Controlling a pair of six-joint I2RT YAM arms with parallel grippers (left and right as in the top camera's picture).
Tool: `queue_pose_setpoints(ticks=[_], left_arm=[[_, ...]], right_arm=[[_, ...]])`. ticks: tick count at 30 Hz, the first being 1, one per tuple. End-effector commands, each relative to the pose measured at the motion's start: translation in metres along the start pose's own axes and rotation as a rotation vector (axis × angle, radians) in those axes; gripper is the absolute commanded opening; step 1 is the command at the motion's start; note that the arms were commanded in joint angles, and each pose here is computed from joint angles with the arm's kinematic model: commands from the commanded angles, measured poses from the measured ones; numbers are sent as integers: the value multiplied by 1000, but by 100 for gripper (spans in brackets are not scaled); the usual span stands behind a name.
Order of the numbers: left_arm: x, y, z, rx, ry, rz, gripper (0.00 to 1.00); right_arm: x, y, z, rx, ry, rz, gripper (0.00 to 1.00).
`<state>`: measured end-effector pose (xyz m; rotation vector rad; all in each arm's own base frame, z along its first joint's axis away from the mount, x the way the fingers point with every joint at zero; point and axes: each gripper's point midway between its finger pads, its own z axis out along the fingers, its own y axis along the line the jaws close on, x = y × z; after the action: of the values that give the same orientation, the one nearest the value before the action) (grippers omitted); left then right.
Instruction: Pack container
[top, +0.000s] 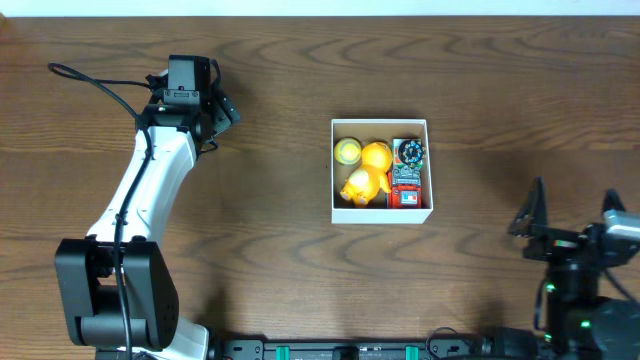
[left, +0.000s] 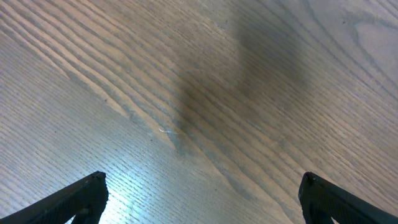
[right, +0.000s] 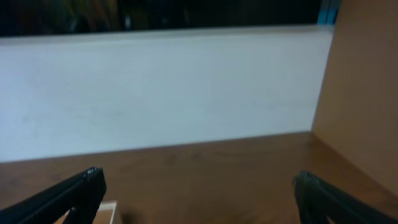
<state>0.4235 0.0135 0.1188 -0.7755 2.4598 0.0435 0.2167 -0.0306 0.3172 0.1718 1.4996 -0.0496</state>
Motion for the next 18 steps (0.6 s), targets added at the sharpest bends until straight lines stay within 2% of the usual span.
queue_pose_setpoints(ticks=[1,8,18], left_arm=[[-5,1,-2,-8,-13,6,98],[-5,1,-2,-8,-13,6,98],[-5,1,-2,-8,-13,6,98]], right_arm=[[31,6,3,-41,-6,-27,99],[80,17,14,-105,-19,-140,99],[112,23,14,-143,-6,-140,99]])
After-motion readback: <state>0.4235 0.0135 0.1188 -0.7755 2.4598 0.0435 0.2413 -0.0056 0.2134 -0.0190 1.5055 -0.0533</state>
